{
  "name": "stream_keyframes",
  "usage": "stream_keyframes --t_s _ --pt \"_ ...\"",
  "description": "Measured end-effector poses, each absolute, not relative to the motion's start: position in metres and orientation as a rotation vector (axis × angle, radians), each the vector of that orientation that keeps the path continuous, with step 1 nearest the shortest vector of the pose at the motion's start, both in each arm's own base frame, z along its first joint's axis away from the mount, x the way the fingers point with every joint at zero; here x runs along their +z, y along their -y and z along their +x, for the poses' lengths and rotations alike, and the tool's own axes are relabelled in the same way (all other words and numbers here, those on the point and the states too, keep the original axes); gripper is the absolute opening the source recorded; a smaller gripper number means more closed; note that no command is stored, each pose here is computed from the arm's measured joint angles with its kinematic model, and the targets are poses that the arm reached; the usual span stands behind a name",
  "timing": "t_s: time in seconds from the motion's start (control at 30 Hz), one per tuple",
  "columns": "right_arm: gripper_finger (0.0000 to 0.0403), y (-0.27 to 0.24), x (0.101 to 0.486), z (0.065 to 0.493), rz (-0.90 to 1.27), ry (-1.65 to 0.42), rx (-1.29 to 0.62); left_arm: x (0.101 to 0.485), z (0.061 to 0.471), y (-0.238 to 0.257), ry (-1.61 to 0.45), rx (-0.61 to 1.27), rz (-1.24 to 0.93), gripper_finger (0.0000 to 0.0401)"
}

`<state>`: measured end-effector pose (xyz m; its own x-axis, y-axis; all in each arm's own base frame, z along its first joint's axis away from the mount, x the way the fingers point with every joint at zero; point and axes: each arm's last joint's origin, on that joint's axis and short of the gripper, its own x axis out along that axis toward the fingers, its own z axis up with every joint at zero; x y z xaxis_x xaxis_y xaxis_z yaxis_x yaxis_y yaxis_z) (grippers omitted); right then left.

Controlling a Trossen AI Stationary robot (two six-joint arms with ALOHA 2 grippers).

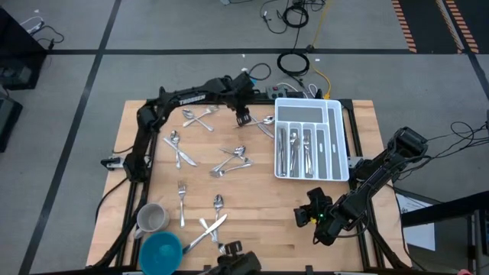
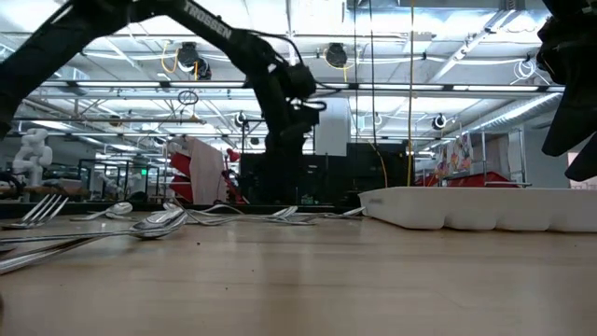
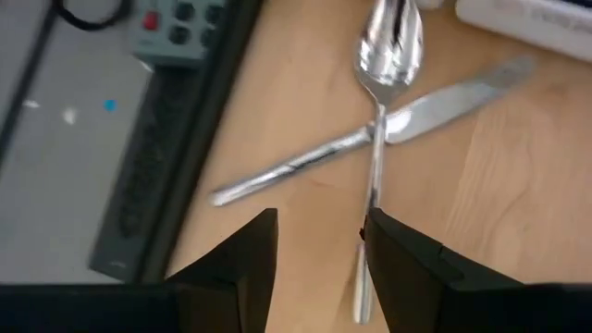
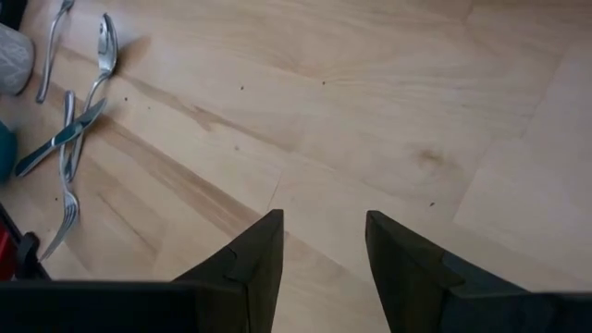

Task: Sort silverware
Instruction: Put the spoon into the silverware tray

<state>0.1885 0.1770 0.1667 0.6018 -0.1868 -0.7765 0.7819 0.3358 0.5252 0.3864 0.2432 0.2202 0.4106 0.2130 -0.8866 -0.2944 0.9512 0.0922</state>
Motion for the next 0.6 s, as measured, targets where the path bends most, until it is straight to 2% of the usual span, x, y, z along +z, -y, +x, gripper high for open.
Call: stream_keyframes --t_s 0.17,0.6 --pt "0.0146 -0.177 0.167 0.189 1.049 -0.676 -0.7 0.199 0.389 -0.248 -1.125 0.249 -0.141 0.0166" --pt "0.0146 -0.176 0.166 0.188 1.034 -0.682 -0.71 0.173 0.406 -0.238 -1.145 0.188 -0.063 0.0166"
